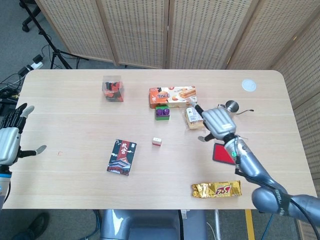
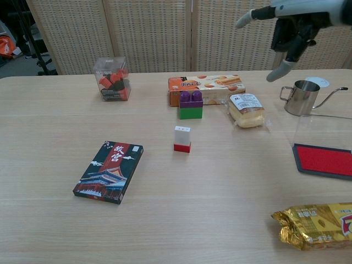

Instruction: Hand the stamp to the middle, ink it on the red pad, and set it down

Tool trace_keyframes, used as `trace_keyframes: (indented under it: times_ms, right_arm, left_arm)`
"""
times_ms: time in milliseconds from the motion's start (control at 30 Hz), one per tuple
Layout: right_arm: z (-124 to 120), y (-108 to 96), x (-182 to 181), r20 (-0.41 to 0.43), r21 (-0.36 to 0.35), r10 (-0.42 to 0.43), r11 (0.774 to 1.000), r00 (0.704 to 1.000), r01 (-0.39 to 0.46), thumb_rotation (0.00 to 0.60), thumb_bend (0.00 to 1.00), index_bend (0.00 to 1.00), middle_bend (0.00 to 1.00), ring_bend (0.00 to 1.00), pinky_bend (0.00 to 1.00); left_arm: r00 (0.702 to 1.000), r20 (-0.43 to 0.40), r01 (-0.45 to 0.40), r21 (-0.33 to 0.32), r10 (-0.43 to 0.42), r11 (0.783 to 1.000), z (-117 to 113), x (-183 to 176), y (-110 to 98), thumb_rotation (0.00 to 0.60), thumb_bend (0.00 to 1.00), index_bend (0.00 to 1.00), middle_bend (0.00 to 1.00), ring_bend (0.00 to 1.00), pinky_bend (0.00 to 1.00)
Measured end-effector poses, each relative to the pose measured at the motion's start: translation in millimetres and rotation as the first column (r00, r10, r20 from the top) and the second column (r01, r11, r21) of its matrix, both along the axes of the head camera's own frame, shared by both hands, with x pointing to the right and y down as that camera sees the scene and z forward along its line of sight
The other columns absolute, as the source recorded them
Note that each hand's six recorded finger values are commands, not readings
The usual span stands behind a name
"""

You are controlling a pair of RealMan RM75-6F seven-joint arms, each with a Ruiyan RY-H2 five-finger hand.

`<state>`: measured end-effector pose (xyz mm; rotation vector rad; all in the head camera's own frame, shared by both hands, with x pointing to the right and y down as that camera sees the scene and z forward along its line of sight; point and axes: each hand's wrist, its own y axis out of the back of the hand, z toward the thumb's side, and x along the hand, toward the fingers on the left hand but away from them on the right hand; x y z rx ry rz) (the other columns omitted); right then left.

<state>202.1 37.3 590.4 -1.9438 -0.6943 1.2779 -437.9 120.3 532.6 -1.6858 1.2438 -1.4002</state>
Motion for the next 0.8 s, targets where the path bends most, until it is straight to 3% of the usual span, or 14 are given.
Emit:
trace_keyframes:
  times_ms: [167,267,500,800]
  right_arm:
    - [29,3,-38,-0.022,-0.067,0.009,0.998,1.000,-0.011,0.600,0.00,0.24,0.95,1.00,1.00]
    - [45,12,-61,-0.029,-0.116,0.028,0.993,0.999,-0.032,0.600,0.00,0.31,0.95,1.00,1.00]
    - [74,32,-109,-0.091,-0.174,0.077,0.980,0.993,-0.092,0.600,0.04,0.35,0.96,1.00,1.00]
    - [98,39,-129,-0.155,-0.159,0.183,0.965,0.971,-0.207,0.600,0.19,0.38,0.96,1.00,1.00]
  left_arm:
    - [1.000,-0.005,0.017,-0.019,-0.017,1.000,2,-5,-3,0.600,0.00,0.00,0.00,0.00,0.00]
    - [1.000,-0.005,0.022,-0.030,-0.022,0.999,4,-7,-5,0.600,0.00,0.00,0.00,0.00,0.00]
    - [1.000,-0.011,0.026,-0.053,-0.027,0.998,6,-9,-7,0.600,0.00,0.00,0.00,0.00,0.00]
    - [0.999,-0.024,0.023,-0.068,-0.025,0.997,7,-10,-7,0.600,0.00,0.00,0.00,0.00,0.00]
